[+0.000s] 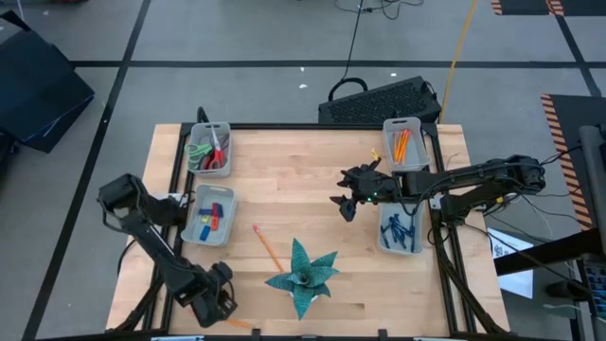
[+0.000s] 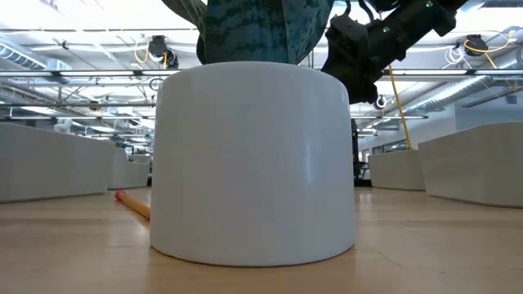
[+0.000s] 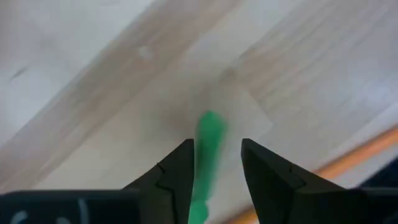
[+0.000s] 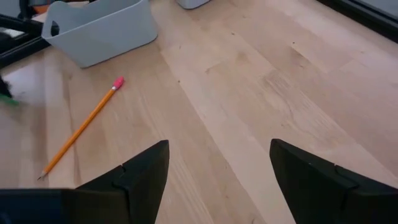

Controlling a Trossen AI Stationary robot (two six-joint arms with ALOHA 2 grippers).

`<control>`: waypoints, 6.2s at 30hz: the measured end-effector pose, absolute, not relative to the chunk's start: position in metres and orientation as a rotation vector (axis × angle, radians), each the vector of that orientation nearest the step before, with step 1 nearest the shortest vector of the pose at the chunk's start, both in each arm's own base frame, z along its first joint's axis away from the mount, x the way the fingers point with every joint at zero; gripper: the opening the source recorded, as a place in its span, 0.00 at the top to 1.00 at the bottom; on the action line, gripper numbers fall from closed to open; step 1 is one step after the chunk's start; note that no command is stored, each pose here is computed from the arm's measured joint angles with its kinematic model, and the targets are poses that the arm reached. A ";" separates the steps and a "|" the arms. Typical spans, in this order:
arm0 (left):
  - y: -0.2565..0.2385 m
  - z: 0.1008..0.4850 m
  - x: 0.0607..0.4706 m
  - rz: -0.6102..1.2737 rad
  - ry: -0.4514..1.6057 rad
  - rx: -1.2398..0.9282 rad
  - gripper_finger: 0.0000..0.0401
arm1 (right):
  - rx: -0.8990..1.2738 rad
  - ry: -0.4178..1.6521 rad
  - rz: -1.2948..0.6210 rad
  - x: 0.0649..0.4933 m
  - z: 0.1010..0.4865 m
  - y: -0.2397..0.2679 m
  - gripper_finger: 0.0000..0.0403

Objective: Sort crayons/erasers/pens/pencils in bins
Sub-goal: Put the top green eraser into the bottom left gray bin, then put the green eraser into the bottom left gray bin

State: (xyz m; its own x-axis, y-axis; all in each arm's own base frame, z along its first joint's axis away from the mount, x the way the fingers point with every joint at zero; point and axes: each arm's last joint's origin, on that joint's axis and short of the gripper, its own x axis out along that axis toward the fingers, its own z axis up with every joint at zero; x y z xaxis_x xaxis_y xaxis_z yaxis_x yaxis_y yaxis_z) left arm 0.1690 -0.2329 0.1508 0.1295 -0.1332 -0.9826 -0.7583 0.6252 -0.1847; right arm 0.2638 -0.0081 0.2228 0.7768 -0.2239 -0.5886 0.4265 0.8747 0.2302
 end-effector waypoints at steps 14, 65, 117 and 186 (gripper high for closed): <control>-0.238 0.131 0.175 0.604 1.455 -0.773 0.68 | 0.378 0.577 -0.380 0.264 0.223 -0.009 0.33; -0.219 0.135 0.176 0.886 1.688 -0.898 0.78 | 0.423 0.570 -0.388 0.264 0.223 -0.008 0.33; -0.129 0.266 0.177 0.502 1.040 -0.873 0.78 | 0.442 0.565 -0.397 0.264 0.223 -0.008 0.33; -0.244 0.214 0.171 -0.286 1.507 0.027 0.61 | 0.328 0.606 -0.313 0.264 0.222 -0.007 0.33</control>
State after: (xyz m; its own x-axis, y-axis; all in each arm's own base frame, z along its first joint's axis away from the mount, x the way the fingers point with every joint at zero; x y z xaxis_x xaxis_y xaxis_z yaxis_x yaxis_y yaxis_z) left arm 0.1708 -0.2445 0.2138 0.0370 -0.1693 -0.9849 0.2031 0.9663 -0.1585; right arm 0.2636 -0.0066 0.2221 0.7784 -0.1894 -0.5985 0.3789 0.9019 0.2074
